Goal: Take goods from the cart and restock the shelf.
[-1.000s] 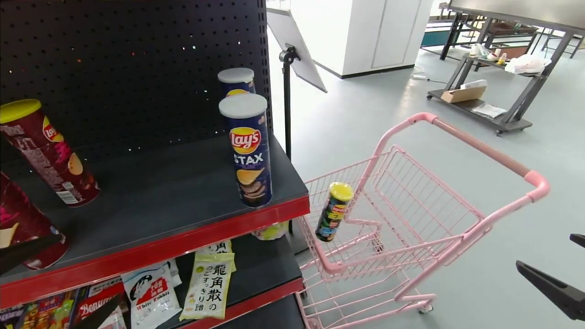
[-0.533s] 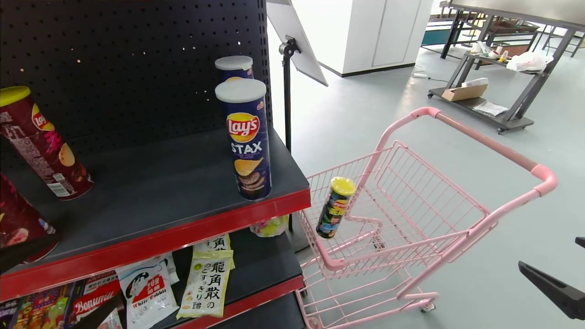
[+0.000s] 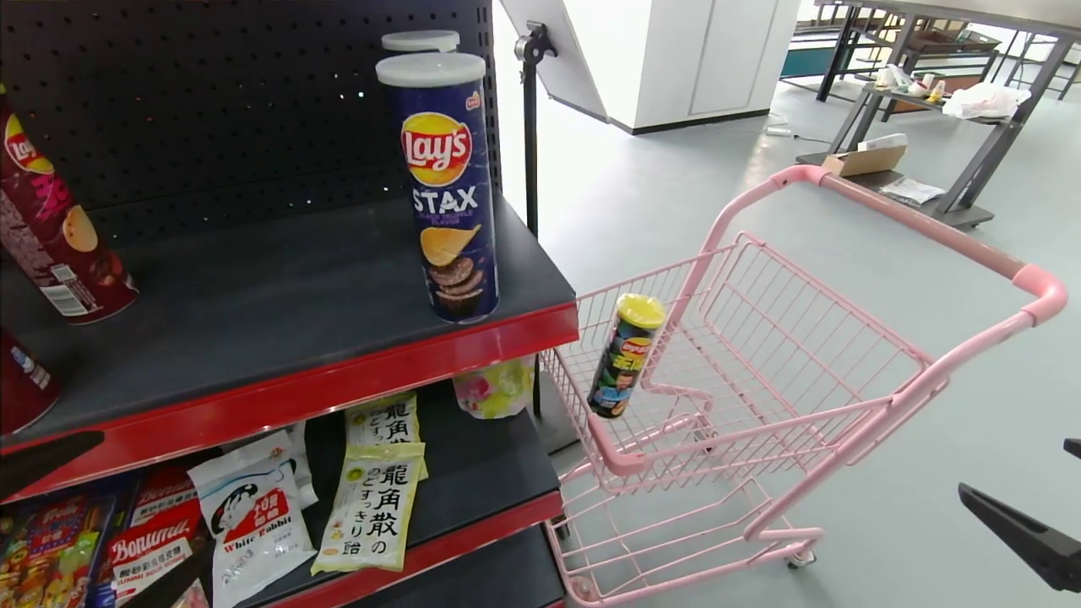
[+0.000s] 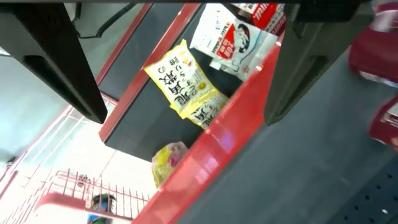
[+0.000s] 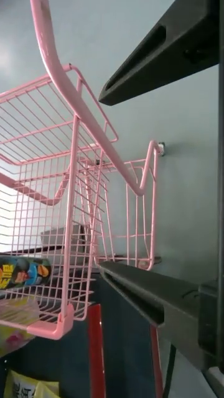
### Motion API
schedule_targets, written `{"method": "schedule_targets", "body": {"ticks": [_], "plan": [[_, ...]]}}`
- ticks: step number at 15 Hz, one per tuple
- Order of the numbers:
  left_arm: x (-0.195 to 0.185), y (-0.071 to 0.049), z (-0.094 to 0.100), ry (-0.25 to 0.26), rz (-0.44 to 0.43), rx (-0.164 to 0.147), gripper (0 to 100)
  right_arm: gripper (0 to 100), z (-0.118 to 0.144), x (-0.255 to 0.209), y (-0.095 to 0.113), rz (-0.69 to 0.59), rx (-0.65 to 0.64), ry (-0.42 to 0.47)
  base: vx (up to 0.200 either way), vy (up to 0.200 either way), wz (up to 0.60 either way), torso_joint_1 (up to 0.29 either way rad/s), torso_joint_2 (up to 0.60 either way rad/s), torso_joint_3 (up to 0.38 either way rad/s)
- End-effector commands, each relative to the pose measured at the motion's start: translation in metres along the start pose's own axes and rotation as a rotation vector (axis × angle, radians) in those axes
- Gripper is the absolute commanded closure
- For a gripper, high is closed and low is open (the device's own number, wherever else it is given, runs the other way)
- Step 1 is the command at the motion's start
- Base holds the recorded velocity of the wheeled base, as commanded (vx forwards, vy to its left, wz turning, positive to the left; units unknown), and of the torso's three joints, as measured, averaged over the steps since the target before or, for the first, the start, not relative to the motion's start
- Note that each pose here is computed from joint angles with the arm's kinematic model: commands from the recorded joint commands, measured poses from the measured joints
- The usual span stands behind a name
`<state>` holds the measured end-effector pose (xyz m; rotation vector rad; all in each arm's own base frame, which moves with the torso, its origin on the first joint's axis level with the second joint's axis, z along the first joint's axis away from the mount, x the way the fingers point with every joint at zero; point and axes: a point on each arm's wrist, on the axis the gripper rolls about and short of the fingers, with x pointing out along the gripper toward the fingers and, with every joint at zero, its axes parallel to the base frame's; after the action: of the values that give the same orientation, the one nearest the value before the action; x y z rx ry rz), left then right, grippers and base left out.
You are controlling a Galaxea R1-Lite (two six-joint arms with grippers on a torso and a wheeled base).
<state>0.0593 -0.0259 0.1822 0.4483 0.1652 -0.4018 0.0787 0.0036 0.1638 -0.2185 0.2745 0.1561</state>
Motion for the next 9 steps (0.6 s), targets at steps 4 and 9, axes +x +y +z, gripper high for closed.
{"method": "schedule_targets", "body": {"ticks": [4, 9], "plan": [[0.000, 0.000, 0.000, 0.000, 0.004, 0.000, 0, 0, -0.008, 0.006, -0.001, -0.022, 0.009, 0.061, 0.000, 0.000, 0.00, -0.173, 0.53, 0.339], [-0.014, -0.011, -0.029, -0.011, -0.005, -0.045, 0, 0, 0.019, 0.067, -0.015, -0.011, 0.102, 0.146, 0.000, 0.000, 0.00, -0.035, 0.12, 0.079]]}}
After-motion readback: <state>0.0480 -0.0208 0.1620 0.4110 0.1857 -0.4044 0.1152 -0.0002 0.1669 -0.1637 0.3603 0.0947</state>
